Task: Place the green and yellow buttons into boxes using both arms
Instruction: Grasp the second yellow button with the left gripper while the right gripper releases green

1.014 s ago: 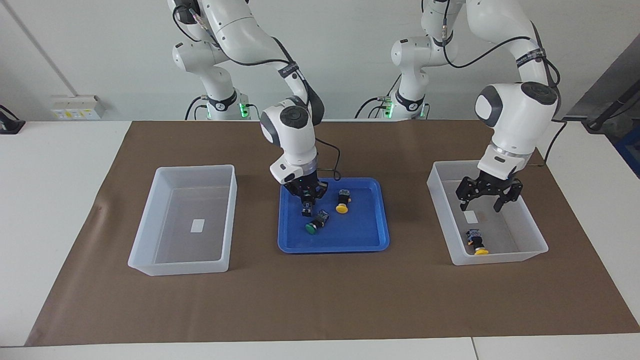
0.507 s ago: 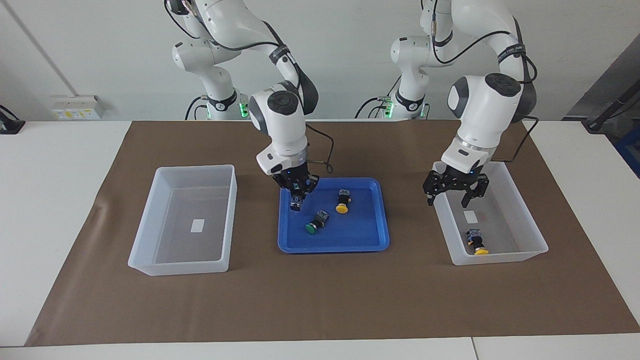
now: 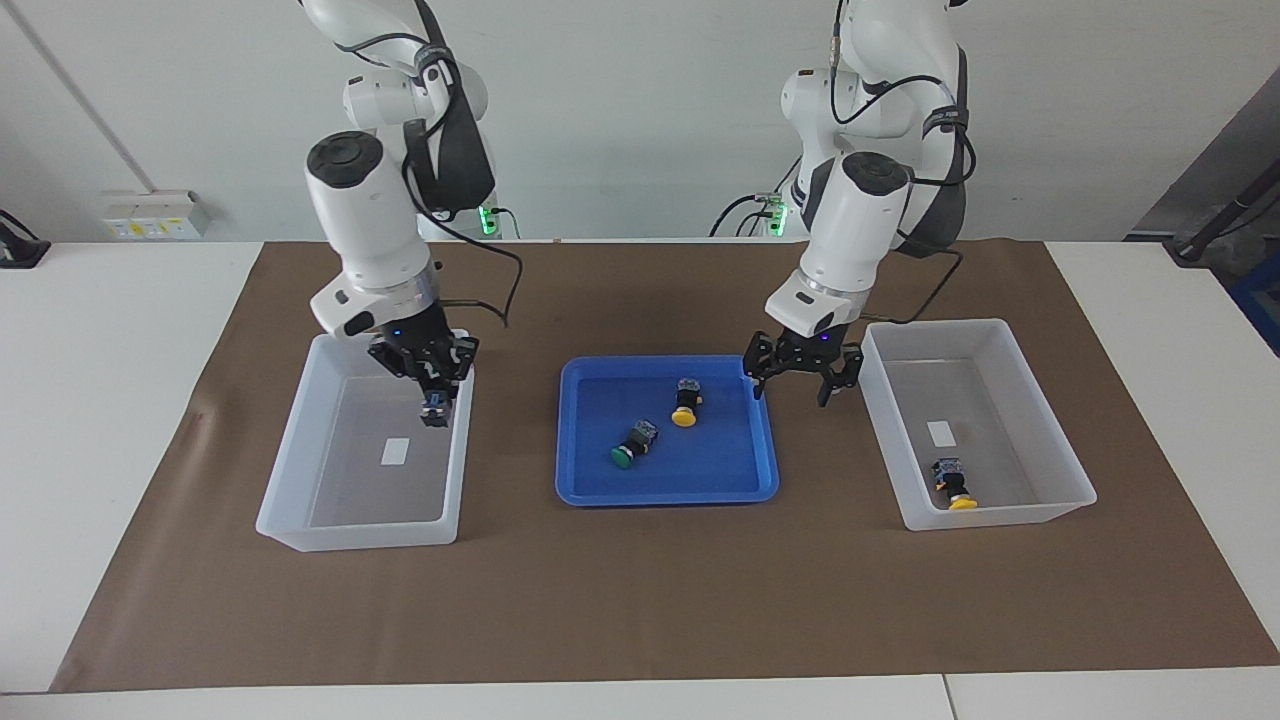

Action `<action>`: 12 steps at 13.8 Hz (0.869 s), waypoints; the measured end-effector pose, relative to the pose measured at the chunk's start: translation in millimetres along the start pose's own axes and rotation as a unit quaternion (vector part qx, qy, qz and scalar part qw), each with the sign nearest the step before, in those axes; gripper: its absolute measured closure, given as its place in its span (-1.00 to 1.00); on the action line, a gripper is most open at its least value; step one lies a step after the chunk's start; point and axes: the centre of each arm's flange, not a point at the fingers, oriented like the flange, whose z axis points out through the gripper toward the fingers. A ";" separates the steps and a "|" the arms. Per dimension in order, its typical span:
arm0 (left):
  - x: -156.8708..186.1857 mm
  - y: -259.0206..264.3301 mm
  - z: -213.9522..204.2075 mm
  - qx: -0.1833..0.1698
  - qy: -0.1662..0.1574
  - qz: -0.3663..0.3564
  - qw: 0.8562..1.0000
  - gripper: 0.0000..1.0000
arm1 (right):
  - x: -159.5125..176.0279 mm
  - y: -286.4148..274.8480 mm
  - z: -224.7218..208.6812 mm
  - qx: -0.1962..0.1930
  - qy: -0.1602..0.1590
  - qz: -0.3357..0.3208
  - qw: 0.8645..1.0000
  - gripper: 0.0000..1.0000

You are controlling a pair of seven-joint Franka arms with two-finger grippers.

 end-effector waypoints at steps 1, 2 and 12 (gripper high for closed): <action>-7.0 12.9 8.9 -0.003 -0.003 0.004 1.000 -1.00 | 4.7 24.3 7.2 -0.002 0.000 -0.014 1.000 0.36; -14.5 25.7 20.2 -0.005 -0.008 0.008 1.000 -1.00 | 8.1 44.8 16.5 -0.004 0.002 -0.025 1.000 0.36; -82.1 99.5 108.9 -0.017 -0.038 0.024 0.999 -1.00 | 21.3 86.9 130.4 -0.007 0.017 -0.072 0.997 0.21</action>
